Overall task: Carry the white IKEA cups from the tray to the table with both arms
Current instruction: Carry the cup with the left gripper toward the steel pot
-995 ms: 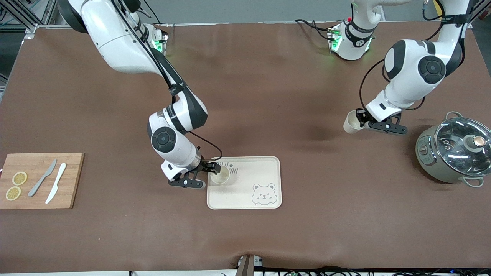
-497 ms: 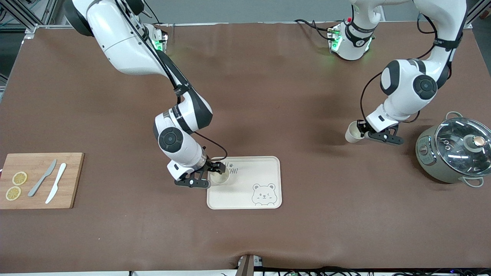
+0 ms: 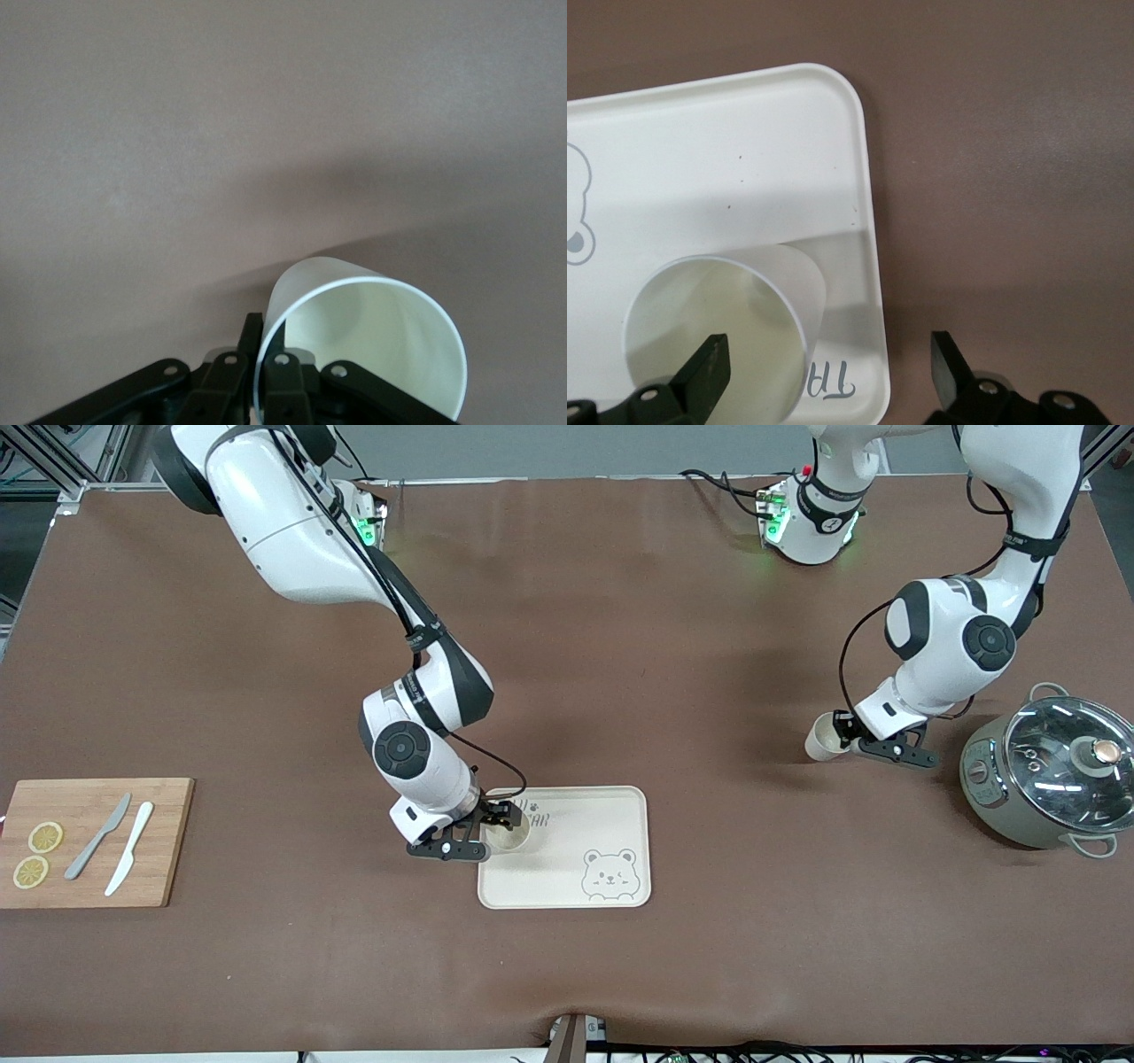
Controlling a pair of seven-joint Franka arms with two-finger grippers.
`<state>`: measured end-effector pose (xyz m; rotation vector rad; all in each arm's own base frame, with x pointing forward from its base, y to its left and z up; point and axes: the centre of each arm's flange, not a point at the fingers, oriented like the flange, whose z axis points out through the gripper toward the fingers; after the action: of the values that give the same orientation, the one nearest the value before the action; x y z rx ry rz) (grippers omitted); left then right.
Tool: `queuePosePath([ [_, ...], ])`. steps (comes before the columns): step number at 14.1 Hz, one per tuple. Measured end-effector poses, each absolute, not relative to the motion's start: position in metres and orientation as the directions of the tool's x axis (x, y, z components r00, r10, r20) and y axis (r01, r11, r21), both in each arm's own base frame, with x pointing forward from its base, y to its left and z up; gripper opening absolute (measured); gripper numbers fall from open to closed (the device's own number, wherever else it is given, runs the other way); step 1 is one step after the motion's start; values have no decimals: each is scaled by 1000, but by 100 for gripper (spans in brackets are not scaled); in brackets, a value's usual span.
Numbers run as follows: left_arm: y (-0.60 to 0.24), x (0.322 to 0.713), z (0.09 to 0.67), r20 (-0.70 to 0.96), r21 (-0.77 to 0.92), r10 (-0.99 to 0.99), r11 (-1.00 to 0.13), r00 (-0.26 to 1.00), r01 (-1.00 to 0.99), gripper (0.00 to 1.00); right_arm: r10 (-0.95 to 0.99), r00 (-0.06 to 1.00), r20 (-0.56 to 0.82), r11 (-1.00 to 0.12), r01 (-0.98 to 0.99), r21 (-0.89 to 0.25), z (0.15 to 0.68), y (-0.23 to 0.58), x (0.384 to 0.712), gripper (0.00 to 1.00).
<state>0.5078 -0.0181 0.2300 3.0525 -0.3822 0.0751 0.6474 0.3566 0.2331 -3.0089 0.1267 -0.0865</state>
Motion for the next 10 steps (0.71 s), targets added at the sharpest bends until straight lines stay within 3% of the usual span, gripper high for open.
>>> queuePosePath([
  [1,-18,508,224,61,58,-244,-967,968,-247,4,-85,995,52,-988,-77,-130,233,358,647,100],
  [3,-20,510,217,64,59,-245,-967,967,-249,19,-82,995,52,-989,-75,-130,233,359,646,100],
  [10,-40,519,247,61,69,-232,-969,971,-236,89,-75,996,51,-990,-69,-120,224,359,645,100],
])
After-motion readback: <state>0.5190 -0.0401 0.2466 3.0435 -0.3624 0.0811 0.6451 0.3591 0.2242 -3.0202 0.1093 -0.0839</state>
